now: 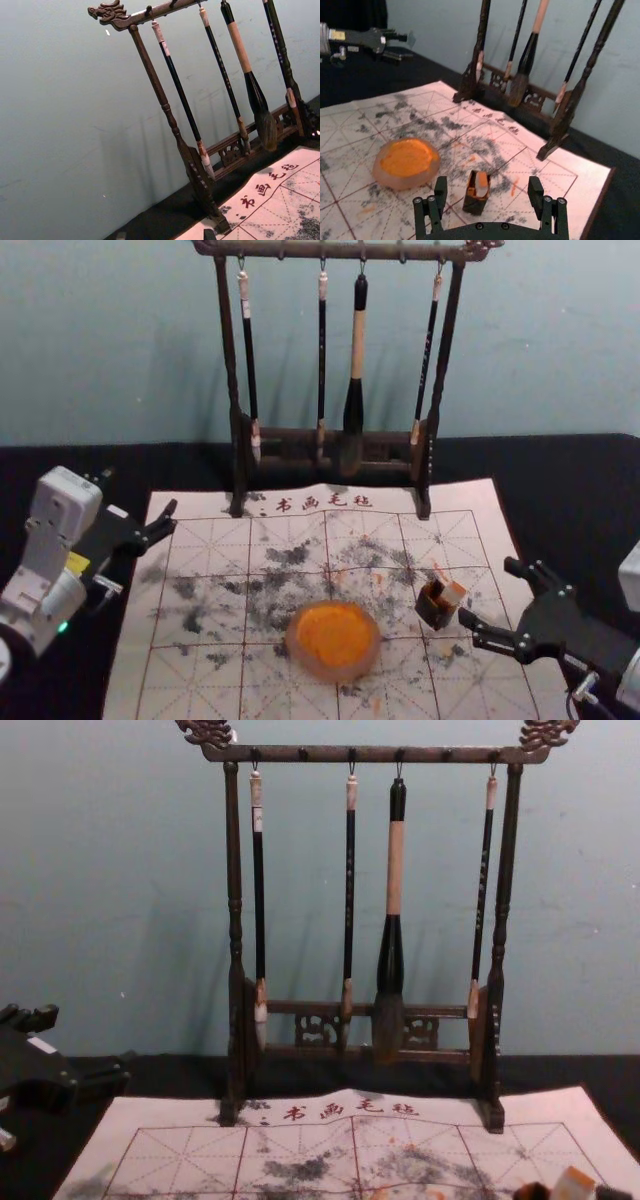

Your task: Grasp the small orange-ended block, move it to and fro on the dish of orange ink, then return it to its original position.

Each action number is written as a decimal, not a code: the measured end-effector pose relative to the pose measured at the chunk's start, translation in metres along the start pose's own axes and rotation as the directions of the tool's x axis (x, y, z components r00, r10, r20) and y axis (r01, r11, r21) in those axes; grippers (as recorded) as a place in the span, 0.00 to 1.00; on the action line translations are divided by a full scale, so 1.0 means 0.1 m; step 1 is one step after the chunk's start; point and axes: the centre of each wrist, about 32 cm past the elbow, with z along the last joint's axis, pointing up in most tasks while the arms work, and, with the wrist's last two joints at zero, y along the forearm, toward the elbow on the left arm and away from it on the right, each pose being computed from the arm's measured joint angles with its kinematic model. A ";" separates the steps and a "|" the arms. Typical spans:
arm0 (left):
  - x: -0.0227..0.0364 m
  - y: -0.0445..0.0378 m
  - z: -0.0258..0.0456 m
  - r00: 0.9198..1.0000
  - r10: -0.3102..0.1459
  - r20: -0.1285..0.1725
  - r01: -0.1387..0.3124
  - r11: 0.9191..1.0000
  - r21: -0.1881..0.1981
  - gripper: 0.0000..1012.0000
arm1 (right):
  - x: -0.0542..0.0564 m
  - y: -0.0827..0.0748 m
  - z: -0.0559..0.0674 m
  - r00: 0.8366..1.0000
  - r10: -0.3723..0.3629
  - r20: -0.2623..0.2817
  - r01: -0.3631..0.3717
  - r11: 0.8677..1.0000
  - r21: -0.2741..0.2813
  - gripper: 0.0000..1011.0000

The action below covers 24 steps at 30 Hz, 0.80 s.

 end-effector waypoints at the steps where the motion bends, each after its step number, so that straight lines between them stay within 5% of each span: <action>1: 0.000 0.000 0.000 1.000 0.000 0.000 0.000 1.000 0.000 0.99 | 0.00 0.00 0.00 1.000 0.004 -0.001 -0.004 1.000 -0.005 0.99; 24: 0.000 0.000 0.000 1.000 0.000 0.000 0.000 1.000 0.000 0.99 | 0.09 0.24 -0.08 0.999 0.041 -0.018 -0.042 0.996 -0.077 0.99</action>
